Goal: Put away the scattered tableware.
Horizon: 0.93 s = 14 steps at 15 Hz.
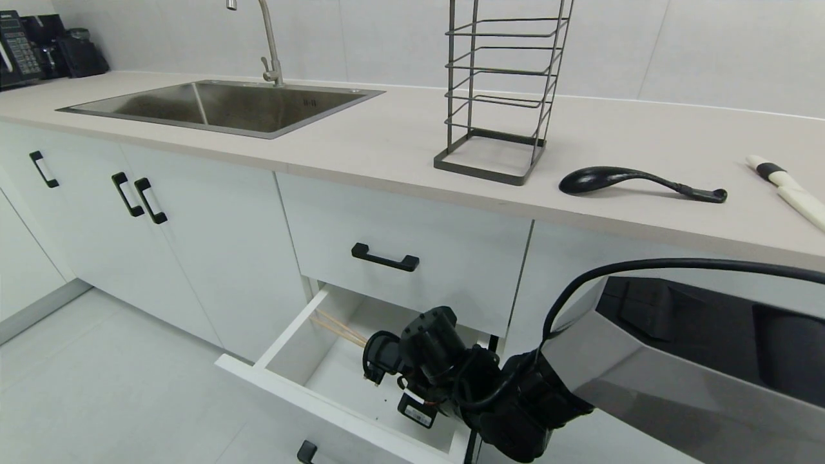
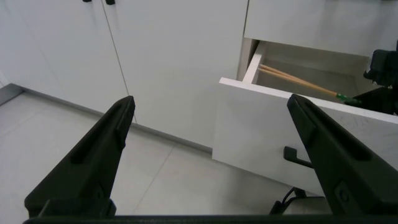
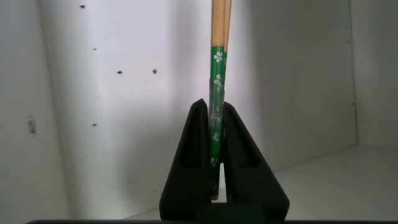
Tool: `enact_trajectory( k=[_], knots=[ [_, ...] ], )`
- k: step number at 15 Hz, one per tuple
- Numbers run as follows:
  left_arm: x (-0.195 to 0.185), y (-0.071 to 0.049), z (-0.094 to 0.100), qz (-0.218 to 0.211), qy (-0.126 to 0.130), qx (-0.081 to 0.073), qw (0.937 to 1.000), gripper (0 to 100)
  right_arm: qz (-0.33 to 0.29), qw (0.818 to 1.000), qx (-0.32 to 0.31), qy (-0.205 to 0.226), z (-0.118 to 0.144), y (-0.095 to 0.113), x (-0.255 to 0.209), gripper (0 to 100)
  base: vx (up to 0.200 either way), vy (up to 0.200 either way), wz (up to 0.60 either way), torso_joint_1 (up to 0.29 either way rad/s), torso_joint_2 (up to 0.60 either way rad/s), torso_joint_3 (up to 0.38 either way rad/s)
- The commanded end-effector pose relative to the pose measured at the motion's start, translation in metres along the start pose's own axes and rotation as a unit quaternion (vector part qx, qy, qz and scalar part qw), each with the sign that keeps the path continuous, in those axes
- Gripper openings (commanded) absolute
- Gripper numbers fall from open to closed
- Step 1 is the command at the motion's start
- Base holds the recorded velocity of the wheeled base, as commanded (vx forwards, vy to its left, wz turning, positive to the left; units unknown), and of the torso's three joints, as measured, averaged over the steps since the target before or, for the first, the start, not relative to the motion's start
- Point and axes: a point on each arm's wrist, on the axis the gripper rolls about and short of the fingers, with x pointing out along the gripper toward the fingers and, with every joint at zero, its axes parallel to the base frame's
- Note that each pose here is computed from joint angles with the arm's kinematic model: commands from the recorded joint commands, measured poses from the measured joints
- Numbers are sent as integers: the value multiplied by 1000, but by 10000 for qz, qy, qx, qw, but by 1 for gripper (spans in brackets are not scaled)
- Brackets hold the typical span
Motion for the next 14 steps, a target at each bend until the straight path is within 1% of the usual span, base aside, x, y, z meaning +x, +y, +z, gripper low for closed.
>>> enact_trajectory(
  k=[1,3,6,10,14],
  knots=[
    [0,0,0,-1,5,-1,10000,100,-71,9997,38,-220,11,-4,0,0,0,0,0,0,0,0],
    [0,0,0,-1,5,-1,10000,100,-172,9997,-8,-199,12,-4,1,0,0,0,0,0,0,0],
    [0,0,0,-1,5,-1,10000,100,-230,9978,-616,-124,7,-9,8,0,0,0,0,0,0,0],
    [0,0,0,-1,5,-1,10000,100,-134,9983,-568,26,-2,-2,17,0,0,0,0,0,0,0],
    [0,0,0,-1,5,-1,10000,100,-124,9985,-538,62,-4,-1,16,0,0,0,0,0,0,0]
  ],
)
